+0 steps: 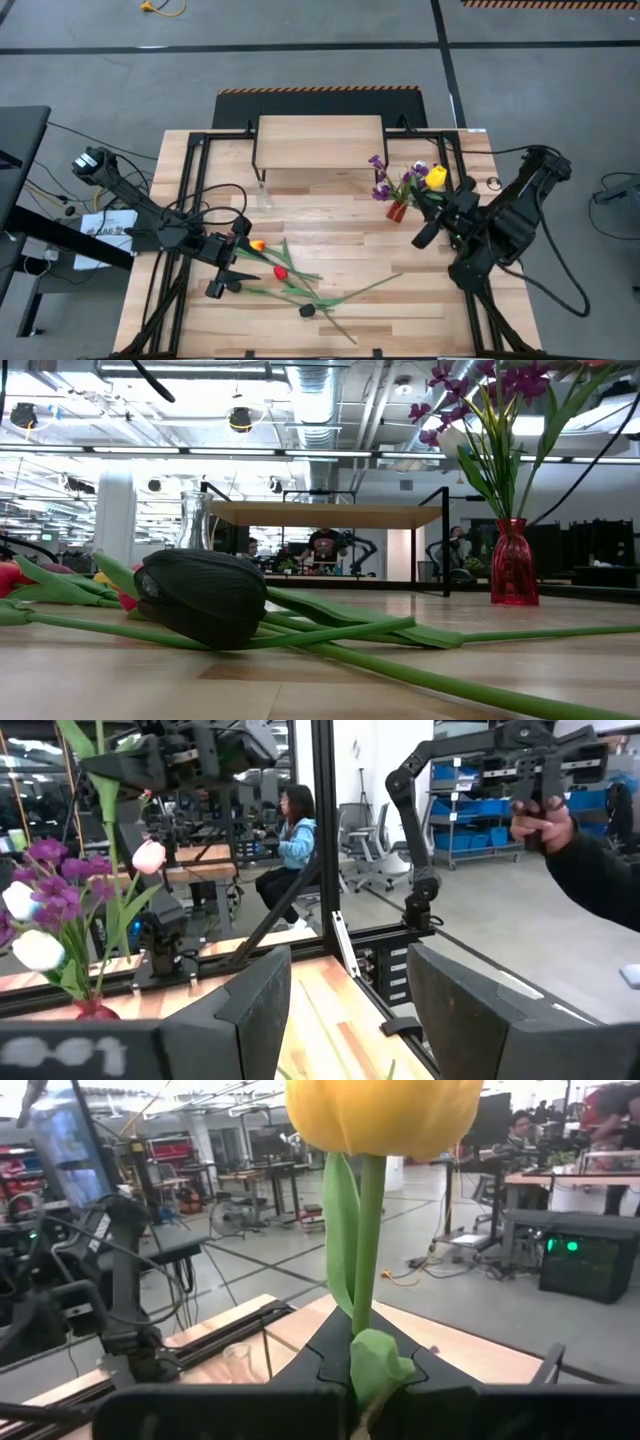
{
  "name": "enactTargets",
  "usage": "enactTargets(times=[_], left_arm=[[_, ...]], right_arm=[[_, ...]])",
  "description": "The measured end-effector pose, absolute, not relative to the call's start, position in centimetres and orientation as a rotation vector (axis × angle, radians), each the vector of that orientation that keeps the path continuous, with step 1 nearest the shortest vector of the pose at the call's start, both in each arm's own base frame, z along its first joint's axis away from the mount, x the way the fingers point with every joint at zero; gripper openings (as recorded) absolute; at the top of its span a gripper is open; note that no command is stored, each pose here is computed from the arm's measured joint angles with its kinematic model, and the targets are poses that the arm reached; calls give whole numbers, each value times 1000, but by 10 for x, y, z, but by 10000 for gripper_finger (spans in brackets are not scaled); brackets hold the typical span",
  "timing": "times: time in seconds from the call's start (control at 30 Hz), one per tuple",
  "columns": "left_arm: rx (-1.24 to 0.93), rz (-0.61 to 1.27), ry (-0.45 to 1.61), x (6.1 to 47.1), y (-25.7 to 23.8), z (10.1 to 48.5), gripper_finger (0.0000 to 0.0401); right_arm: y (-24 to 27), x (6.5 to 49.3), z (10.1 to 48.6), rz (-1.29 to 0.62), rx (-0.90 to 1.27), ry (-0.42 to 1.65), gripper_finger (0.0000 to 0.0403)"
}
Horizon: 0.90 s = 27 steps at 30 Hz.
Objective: Pick and place flowers into a vace then onto a shelf
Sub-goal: Put the right yellow flower into the red vase
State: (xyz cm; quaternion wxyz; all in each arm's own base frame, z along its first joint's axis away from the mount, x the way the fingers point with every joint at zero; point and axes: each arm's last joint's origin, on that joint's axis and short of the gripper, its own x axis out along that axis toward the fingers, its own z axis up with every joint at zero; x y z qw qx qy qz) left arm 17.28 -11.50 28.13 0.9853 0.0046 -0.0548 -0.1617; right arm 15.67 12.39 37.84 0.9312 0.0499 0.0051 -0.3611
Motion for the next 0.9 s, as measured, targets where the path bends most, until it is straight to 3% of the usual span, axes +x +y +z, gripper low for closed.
enactTargets(times=[0.9], left_arm=[[9,-330,-115,173,-115,282,192]], right_arm=[[85,127,331,-777,90,1,0]])
